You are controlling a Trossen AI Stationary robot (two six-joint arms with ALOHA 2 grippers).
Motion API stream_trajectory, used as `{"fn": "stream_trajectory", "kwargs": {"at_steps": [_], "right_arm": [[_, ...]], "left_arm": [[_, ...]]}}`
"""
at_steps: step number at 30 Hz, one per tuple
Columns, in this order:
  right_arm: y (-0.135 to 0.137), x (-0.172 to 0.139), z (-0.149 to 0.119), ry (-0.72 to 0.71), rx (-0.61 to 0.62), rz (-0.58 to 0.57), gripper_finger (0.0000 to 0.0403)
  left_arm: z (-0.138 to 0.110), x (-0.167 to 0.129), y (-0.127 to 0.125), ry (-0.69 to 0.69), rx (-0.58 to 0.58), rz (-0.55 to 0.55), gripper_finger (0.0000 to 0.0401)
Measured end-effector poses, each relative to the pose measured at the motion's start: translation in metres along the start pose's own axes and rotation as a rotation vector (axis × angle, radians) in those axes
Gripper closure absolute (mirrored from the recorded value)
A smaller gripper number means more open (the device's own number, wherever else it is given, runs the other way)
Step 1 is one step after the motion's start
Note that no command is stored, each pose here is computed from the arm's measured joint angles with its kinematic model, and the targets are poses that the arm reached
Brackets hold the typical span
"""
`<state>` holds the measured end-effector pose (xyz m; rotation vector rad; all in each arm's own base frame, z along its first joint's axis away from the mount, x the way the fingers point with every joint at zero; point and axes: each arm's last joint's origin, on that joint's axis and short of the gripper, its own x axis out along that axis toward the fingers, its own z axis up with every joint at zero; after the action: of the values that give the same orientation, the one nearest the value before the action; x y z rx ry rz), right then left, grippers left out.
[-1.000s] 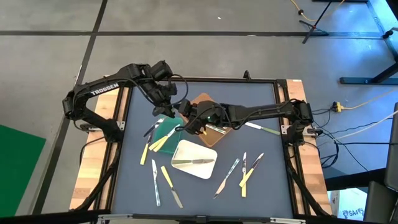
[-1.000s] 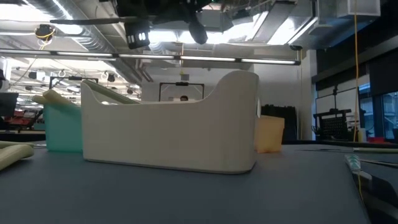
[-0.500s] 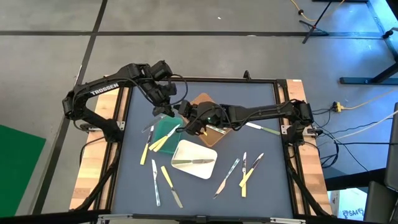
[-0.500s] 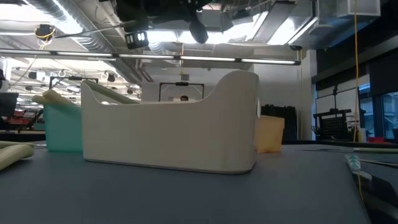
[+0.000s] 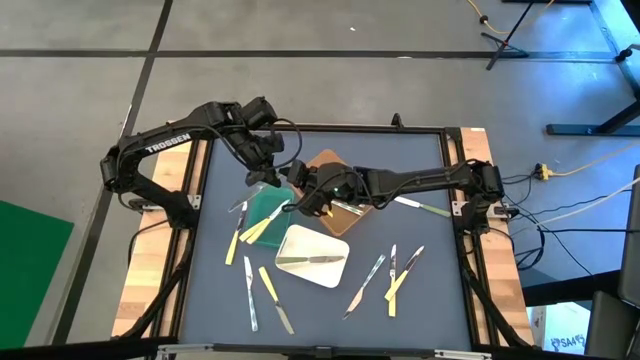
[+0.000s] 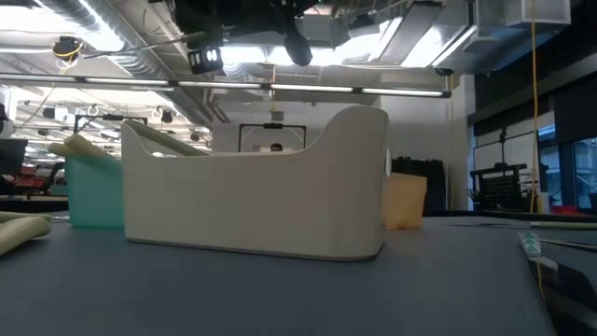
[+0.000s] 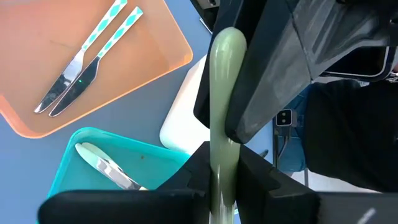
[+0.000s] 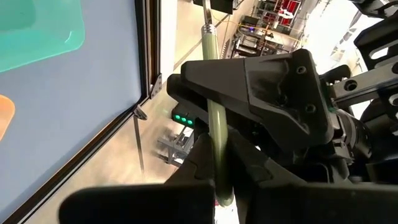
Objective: Sort silverware by color (type)
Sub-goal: Put the green table knife into the white bin
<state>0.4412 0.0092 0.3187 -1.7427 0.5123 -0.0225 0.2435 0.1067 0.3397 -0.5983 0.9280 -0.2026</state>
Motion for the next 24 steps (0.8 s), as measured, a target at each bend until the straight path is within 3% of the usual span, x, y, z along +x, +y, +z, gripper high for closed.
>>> {"fn": "stream_trajectory", "kwargs": {"at_steps": [6, 11, 16, 24], "right_arm": [[0.0, 0.0001, -0.0007, 0.013, 0.006, 0.001, 0.0383], [-0.0005, 0.0001, -0.0008, 0.017, 0.023, -0.004, 0.0334], [-0.0003, 0.0001, -0.0014, 0.037, 0.159, -0.003, 0.0289], [0.0032, -0.0006, -0.006, 0.213, 0.24, 0.025, 0.0286]], "left_arm": [[0.0004, 0.0, 0.0002, -0.003, 0.003, 0.008, 0.0365], [0.0008, 0.0001, 0.0004, -0.006, 0.006, 0.015, 0.0369], [0.0005, -0.0001, 0.0025, -0.005, -0.044, 0.085, 0.038], [0.0002, -0.0002, 0.0034, -0.003, -0.055, 0.116, 0.038]]}}
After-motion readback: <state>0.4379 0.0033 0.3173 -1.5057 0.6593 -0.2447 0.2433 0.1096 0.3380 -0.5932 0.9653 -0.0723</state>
